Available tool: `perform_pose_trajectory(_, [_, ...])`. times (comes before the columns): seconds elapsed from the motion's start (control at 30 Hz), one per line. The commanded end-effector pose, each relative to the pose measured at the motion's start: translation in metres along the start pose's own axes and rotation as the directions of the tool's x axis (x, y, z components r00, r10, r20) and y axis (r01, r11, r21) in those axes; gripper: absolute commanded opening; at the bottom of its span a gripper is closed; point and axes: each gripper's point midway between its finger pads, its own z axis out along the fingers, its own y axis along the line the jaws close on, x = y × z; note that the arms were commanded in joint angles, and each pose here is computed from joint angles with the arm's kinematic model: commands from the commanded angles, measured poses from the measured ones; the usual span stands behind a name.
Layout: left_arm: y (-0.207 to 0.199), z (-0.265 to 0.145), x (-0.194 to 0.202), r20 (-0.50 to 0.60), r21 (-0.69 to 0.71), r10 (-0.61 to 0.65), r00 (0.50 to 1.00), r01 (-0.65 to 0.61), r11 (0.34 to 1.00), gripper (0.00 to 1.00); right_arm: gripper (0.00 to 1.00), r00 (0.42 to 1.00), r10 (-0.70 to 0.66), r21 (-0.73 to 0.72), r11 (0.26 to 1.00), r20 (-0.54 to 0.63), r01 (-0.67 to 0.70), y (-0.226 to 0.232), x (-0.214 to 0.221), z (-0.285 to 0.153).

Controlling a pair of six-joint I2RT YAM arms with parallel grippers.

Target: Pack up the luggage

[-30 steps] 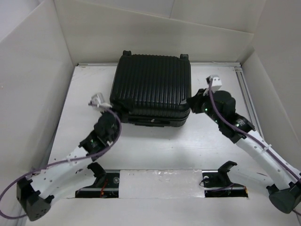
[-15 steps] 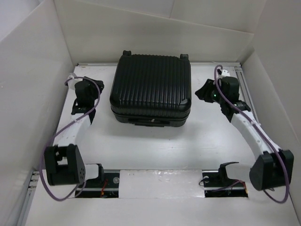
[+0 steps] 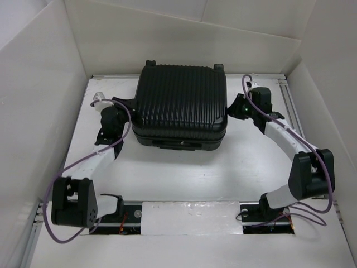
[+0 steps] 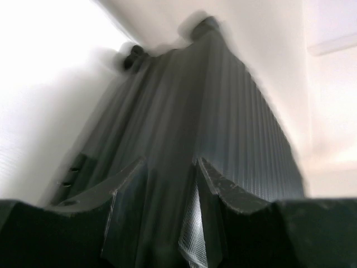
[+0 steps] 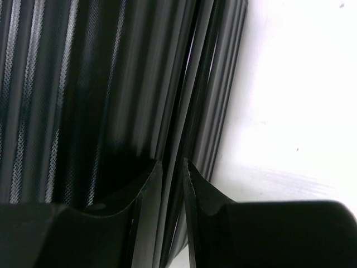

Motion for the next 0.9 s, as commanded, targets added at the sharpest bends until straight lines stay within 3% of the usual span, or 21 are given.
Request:
perform_pose_trajectory(0.0, [-0.037, -0.038, 0.071, -0.222, 0.168, 0.023, 0.975, 0.015, 0.986, 0.36, 0.3, 0.994, -0.062, -0.172, 0.982, 0.091, 0.077, 0.055, -0.041, -0.003])
perform_pose_trajectory(0.33, [-0.088, -0.115, 0.138, -0.369, 0.351, 0.03, 0.929, 0.11, 0.93, 0.36, 0.38, 0.982, -0.12, -0.156, 0.977, 0.143, 0.142, 0.061, -0.103, -0.02])
perform_pose_trajectory(0.43, [-0.097, -0.126, 0.124, -0.329, 0.392, 0.036, 0.944, 0.102, 0.914, 0.39, 0.55, 0.967, -0.162, -0.094, 0.979, 0.198, 0.183, 0.061, -0.118, -0.049])
perform_pose_trajectory(0.53, [-0.122, -0.145, 0.098, -0.278, 0.476, 0.047, 0.959, 0.095, 0.874, 0.45, 0.57, 0.924, -0.217, -0.096, 0.961, 0.314, 0.259, 0.086, -0.117, -0.097])
perform_pose_trajectory(0.57, [-0.133, -0.15, 0.088, -0.254, 0.503, 0.055, 0.966, 0.083, 0.86, 0.47, 0.54, 0.935, -0.217, -0.114, 0.96, 0.281, 0.257, 0.078, -0.085, -0.094])
perform_pose_trajectory(0.6, [-0.137, -0.154, 0.082, -0.242, 0.514, 0.065, 0.968, 0.071, 0.855, 0.51, 0.45, 0.904, -0.233, -0.14, 0.944, 0.358, 0.299, 0.093, -0.081, -0.126])
perform_pose_trajectory(0.67, [-0.131, -0.161, 0.07, -0.192, 0.502, 0.1, 0.976, 0.01, 0.865, 0.62, 0.33, 0.884, -0.224, -0.239, 0.909, 0.411, 0.341, 0.114, -0.05, -0.139])
perform_pose_trajectory(0.7, [-0.129, -0.162, 0.064, -0.165, 0.49, 0.11, 0.98, -0.015, 0.872, 0.64, 0.17, 0.914, -0.212, -0.252, 0.917, 0.346, 0.308, 0.094, -0.005, -0.123])
perform_pose_trajectory(0.73, [-0.126, -0.168, 0.053, -0.128, 0.486, 0.11, 0.986, -0.034, 0.874, 0.64, 0.11, 0.905, -0.189, -0.274, 0.912, 0.382, 0.307, 0.097, 0.006, -0.135])
perform_pose_trajectory(0.8, [-0.085, -0.159, 0.063, -0.115, 0.38, 0.136, 0.984, -0.083, 0.921, 0.64, 0.03, 0.912, -0.174, -0.294, 0.91, 0.371, 0.293, 0.083, 0.046, -0.12])
perform_pose_trajectory(0.87, [-0.065, -0.16, 0.066, -0.105, 0.343, 0.124, 0.987, -0.081, 0.936, 0.63, 0.02, 0.919, -0.17, -0.315, 0.904, 0.355, 0.289, 0.082, 0.057, -0.111])
